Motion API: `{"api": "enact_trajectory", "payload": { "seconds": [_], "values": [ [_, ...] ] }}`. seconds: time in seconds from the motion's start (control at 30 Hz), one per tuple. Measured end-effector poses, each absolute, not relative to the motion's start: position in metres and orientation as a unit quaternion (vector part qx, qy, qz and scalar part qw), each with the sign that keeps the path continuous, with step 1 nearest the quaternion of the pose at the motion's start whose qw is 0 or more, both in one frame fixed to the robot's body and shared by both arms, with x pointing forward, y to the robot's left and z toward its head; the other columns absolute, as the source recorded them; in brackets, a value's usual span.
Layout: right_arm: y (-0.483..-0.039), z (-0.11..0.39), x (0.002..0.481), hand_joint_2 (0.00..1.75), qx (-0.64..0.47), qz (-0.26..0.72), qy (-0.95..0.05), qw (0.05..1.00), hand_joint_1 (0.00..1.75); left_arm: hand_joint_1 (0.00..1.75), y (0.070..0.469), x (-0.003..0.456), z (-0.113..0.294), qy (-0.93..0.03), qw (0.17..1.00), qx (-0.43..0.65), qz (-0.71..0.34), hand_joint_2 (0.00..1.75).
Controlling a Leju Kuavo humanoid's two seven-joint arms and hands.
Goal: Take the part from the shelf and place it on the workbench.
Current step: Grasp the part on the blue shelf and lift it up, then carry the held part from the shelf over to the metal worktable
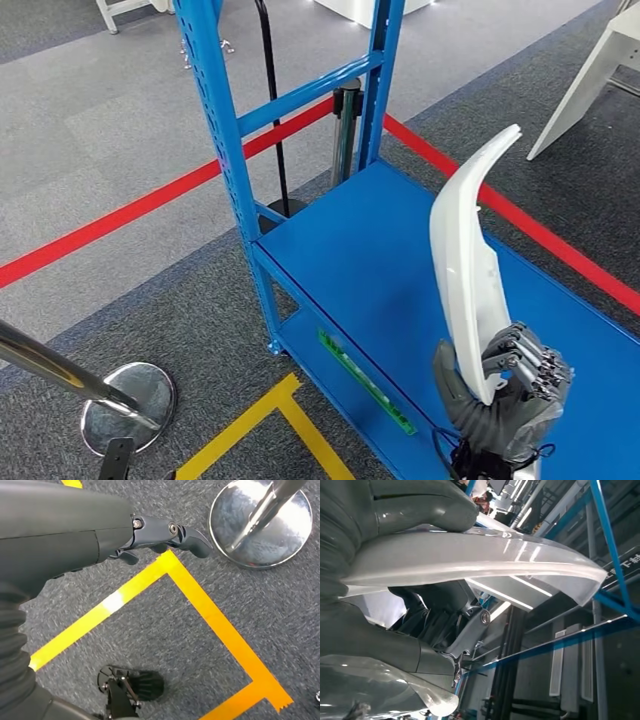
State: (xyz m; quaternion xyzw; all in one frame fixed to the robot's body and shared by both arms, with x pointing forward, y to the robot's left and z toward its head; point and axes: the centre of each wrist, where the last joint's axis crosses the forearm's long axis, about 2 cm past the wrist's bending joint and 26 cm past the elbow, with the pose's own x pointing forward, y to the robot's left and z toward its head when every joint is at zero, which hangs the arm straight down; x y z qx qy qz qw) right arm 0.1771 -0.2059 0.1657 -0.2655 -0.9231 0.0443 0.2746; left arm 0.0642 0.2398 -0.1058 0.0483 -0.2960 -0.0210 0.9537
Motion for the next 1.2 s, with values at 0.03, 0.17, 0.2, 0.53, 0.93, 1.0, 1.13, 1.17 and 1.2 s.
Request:
{"api": "enact_trajectory", "payload": {
  "seconds": [0.03, 0.17, 0.2, 0.53, 0.93, 1.0, 1.13, 1.17, 1.2],
  "values": [
    [-0.205, 0.166, 0.177, 1.75, -0.261, 0.036, -0.923, 0.280, 1.75, 0.00, 0.240, 0.064, -0.106, -0.297, 0.953, 0.049, -0.021, 1.75],
    [-0.201, 0.165, 0.176, 1.75, -0.234, -0.003, -0.921, 0.310, 1.75, 0.00, 0.240, 0.064, -0.106, -0.295, 0.954, 0.050, -0.021, 1.75],
    [-0.200, 0.165, 0.176, 1.75, -0.229, -0.009, -0.921, 0.314, 1.75, 0.00, 0.240, 0.064, -0.106, -0.294, 0.954, 0.051, -0.021, 1.75],
    [-0.192, 0.167, 0.174, 1.75, -0.229, 0.024, -0.930, 0.287, 1.75, 0.00, 0.241, 0.064, -0.106, -0.288, 0.956, 0.055, -0.025, 1.75],
    [-0.189, 0.172, 0.171, 1.75, -0.247, 0.067, -0.933, 0.253, 1.75, 0.00, 0.246, 0.066, -0.106, -0.289, 0.955, 0.061, -0.030, 1.75],
    [-0.187, 0.173, 0.171, 1.75, -0.245, 0.066, -0.934, 0.252, 1.75, 0.00, 0.245, 0.067, -0.106, -0.289, 0.955, 0.061, -0.030, 1.75],
    [-0.183, 0.172, 0.171, 1.75, -0.236, 0.065, -0.936, 0.253, 1.75, 0.00, 0.247, 0.067, -0.106, -0.288, 0.955, 0.063, -0.030, 1.75],
    [-0.182, 0.172, 0.170, 1.75, -0.233, 0.066, -0.937, 0.253, 1.75, 0.00, 0.246, 0.067, -0.106, -0.288, 0.955, 0.063, -0.030, 1.75],
    [-0.180, 0.173, 0.171, 1.75, -0.231, 0.067, -0.937, 0.252, 1.75, 0.00, 0.246, 0.068, -0.106, -0.288, 0.955, 0.063, -0.030, 1.75]
  ]
}}
